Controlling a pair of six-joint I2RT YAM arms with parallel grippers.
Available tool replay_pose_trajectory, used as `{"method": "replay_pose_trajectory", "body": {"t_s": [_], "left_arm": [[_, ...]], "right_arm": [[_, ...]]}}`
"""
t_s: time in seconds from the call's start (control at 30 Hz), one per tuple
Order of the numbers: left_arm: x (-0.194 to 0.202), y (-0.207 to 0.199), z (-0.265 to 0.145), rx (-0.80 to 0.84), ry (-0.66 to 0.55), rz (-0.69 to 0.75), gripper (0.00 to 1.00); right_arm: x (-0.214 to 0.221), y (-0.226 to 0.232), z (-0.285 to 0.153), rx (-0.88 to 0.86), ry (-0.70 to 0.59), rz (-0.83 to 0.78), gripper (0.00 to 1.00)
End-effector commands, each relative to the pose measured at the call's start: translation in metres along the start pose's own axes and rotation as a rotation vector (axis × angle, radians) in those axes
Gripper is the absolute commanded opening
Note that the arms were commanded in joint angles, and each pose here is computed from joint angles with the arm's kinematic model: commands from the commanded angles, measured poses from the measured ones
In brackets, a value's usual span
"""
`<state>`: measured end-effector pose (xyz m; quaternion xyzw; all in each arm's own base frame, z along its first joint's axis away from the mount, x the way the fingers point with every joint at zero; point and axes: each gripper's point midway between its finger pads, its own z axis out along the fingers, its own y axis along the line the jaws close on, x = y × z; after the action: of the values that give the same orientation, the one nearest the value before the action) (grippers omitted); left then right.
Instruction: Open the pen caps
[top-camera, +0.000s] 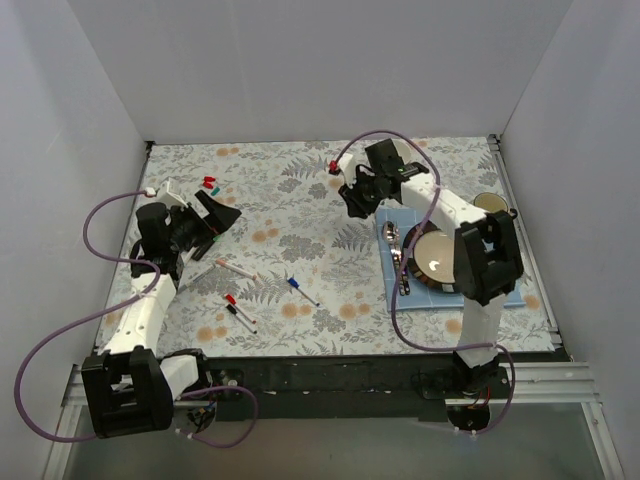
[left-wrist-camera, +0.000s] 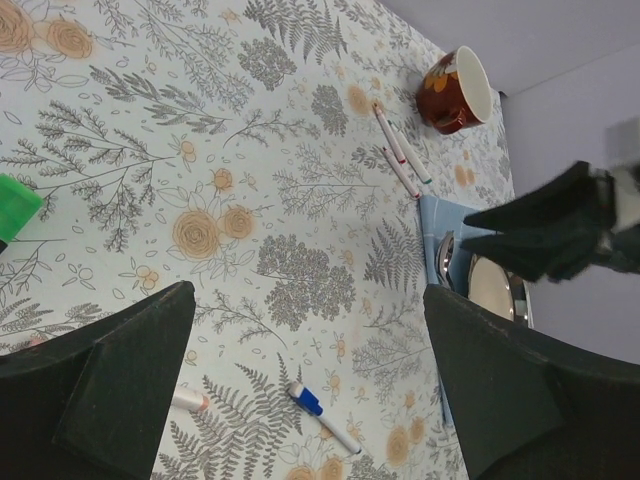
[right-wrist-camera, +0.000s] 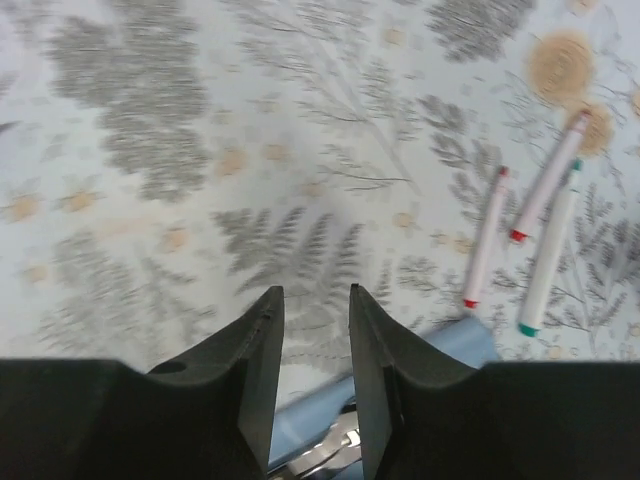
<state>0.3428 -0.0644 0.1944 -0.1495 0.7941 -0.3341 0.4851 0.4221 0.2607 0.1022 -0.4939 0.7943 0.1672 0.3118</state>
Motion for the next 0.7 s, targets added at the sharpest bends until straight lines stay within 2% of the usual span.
{"method": "replay_pose_trajectory", "body": {"t_s": [0.0,0.03,0.07,0.13,0.2,0.3,0.53,0.67], "left_arm": [[0.004,-0.002,0.000,0.015,0.021,-0.007,0.98],[0.006,-0.002,-0.001,0.010,0.033,0.001,0.98],[0.006,0.000,-0.001,-0.004,0.032,0.007,0.98],[0.010,-0.003,-0.002,-0.009,0.046,0.038,0.98],[0.015,-0.004,-0.004,-0.008,0.066,0.049,0.98],[0.022,-0.004,-0.009,-0.031,0.079,0.079,0.98],[0.010,-0.003,-0.021,-0.098,-0.003,0.147,0.98],[0.008,-0.001,-0.021,-0.110,-0.010,0.148,0.98]], "right_arm": [[-0.041,0.098,-0.029,-0.257,-0.198,-0.106,0.41],[-0.044,0.112,-0.036,-0.277,-0.215,-0.115,0.41],[-0.027,0.131,-0.031,-0.319,-0.184,-0.105,0.42],[-0.028,0.162,-0.032,-0.349,-0.190,-0.131,0.52],[-0.006,0.189,-0.021,-0.359,-0.134,-0.138,0.61],[0.009,0.211,-0.010,-0.322,-0.092,-0.141,0.66],[0.018,0.219,0.018,-0.150,-0.026,-0.134,0.68],[0.025,0.229,0.031,-0.119,0.012,-0.140,0.66]]}}
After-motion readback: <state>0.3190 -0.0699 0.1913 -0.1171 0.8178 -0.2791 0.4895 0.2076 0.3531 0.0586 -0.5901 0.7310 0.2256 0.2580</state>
